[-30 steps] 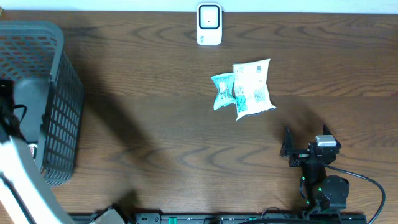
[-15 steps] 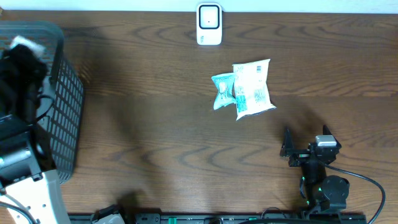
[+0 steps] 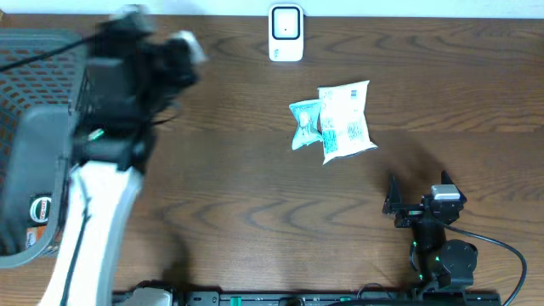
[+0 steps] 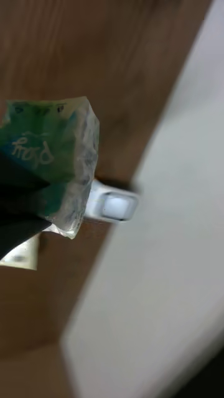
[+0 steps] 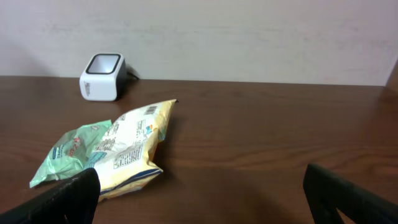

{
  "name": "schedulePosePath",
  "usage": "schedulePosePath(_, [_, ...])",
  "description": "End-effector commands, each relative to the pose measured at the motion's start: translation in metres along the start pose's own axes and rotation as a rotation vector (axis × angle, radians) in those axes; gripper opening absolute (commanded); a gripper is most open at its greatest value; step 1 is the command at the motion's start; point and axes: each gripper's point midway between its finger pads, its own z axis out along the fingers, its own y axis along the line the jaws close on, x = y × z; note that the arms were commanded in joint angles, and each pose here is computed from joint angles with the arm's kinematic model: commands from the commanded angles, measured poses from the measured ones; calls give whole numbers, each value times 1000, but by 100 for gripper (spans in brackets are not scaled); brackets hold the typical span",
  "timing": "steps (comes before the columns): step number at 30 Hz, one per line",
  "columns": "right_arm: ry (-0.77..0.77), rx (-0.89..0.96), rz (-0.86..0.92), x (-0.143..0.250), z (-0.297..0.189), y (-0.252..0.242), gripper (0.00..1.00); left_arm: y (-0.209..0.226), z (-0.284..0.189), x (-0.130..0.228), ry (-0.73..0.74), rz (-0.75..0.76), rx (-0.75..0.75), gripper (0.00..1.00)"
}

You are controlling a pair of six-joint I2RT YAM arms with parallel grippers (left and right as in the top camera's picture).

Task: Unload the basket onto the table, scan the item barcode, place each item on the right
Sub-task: 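Lift the small green packet and carry it toward the scanner, then release the small green packet left of the other packets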

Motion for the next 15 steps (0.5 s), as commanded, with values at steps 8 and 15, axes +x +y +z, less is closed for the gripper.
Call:
schedulePosePath(8, [0, -10, 17, 0, 0, 2, 99, -25, 123, 154, 373, 342, 66, 8])
schedulePosePath(15, [0, -10, 17, 0, 0, 2, 99, 2, 168, 231, 532, 363, 19, 8])
